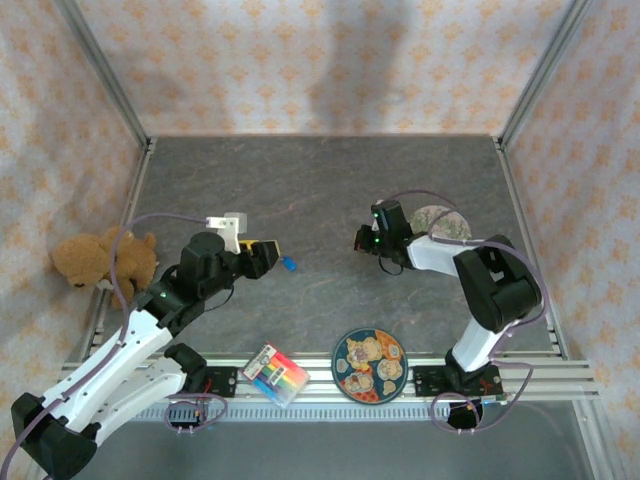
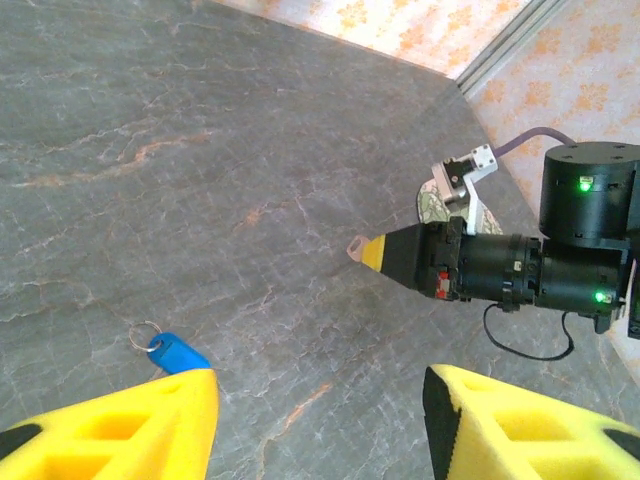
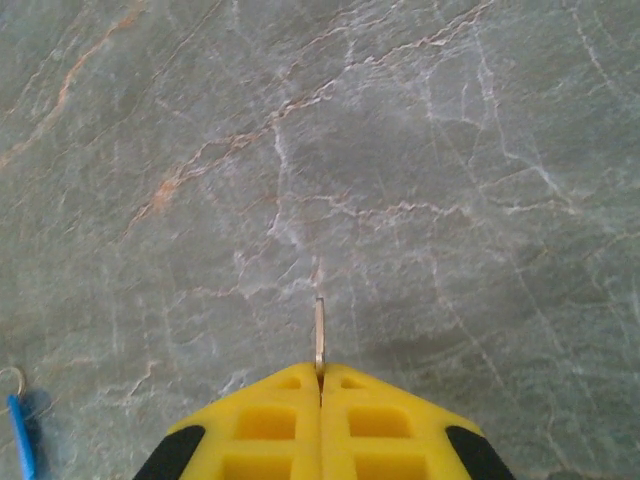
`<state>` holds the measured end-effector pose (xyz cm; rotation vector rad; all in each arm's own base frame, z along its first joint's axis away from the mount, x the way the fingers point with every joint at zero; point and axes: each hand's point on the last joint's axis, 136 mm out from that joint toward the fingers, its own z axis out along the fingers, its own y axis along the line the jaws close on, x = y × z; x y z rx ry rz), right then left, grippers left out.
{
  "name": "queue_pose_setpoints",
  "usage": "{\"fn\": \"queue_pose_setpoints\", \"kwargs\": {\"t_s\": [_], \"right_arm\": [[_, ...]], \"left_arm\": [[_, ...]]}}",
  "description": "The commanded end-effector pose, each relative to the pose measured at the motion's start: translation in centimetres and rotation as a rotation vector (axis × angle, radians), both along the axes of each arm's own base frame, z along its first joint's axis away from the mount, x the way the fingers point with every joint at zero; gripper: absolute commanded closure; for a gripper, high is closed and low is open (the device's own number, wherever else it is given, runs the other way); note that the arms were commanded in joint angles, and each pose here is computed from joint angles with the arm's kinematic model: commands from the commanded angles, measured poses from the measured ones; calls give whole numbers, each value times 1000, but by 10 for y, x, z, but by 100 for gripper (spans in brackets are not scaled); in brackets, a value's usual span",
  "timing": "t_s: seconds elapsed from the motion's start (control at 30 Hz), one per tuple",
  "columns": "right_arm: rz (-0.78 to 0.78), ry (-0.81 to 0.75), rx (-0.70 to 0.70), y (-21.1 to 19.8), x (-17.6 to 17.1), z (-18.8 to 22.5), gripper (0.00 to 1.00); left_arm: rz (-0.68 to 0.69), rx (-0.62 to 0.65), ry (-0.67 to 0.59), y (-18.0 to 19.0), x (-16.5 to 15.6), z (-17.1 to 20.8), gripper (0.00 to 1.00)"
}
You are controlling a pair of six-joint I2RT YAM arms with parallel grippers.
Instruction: Remove the keys from the keyring
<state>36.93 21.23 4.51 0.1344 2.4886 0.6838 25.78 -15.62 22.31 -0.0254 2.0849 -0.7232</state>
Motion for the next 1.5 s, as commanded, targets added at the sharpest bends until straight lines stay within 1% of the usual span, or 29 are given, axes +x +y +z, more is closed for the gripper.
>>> {"fn": "queue_pose_setpoints", "kwargs": {"t_s": [0.0,0.13,0.17,0.2,0.27,0.33,0.4,0.47,0.5,0.53,0.63,0.67,0.7,0.8,0.87,0.9,0.97,1.03,1.1,1.17,1.2,1.23,1.27,1.3,1.33,1.37,1.4,1.43,1.47], "right_arm": [[-63,-40,-2,-6,17,5,94],[-96,-53,-14,-19,15,11,83],[-104,-61,-19,-25,14,15,81],[-115,-66,-26,-31,14,20,78],[-131,-73,-43,-45,12,28,72],[-155,-98,-61,-61,9,44,70],[-175,-141,-101,-78,3,66,65],[-183,-184,-177,-93,-3,90,62],[-196,-208,-221,-102,-7,103,40],[-221,-229,-264,-112,-9,114,1],[-346,-298,-436,-153,-17,144,1],[-415,-342,-496,-171,-22,157,1],[-486,-384,-553,-187,-26,166,1],[-593,-481,-669,-217,-40,178,1],[-625,-528,-761,-229,-43,173,1],[-650,-533,-791,-236,-44,168,1],[-680,-533,-791,-244,-42,156,1],[-711,-548,-758,-249,-36,144,1],[-699,-569,-727,-247,-26,129,1],[-678,-597,-731,-243,-16,116,1],[-662,-607,-738,-241,-11,108,1],[-656,-617,-745,-240,-8,102,1],[-656,-617,-746,-241,-6,87,1],[-644,-646,-719,-240,-3,76,1],[-645,-697,-705,-240,-1,77,0],[-637,-679,-701,-240,-1,76,0],[-597,-624,-674,-239,0,71,0],[-494,-600,-583,-232,5,62,1],[-416,-612,-514,-225,11,49,1]], "left_arm": [[-14,-18,11,-3,-6,-1,40],[1,-18,3,-1,-4,0,28],[-1,-21,-2,-2,-3,1,18],[-6,-27,-9,-3,-2,3,1],[-1,-28,-13,-4,0,4,1],[14,-8,-9,-1,3,5,1],[49,37,-1,6,7,5,1],[122,104,6,20,13,2,1],[157,153,6,28,17,1,1],[197,200,5,37,20,0,1],[383,425,-18,82,31,-3,0],[435,497,-34,97,34,-3,0],[451,559,-51,108,38,-5,0],[559,614,-50,148,46,-19,0],[624,628,-57,171,49,-33,0],[688,635,-76,185,49,-38,0],[764,662,-131,203,50,-50,0],[838,638,-180,217,53,-62,0],[843,623,-178,222,66,-78,0],[772,677,-188,214,85,-90,0],[758,695,-221,211,94,-89,0],[745,673,-245,207,100,-88,0],[754,622,-252,209,103,-93,0],[738,603,-259,207,105,-105,0],[709,602,-306,202,106,-111,0],[664,596,-400,191,109,-107,0],[647,605,-399,186,109,-104,0],[606,617,-317,183,109,-113,0],[559,620,-269,180,115,-118,0]]}}
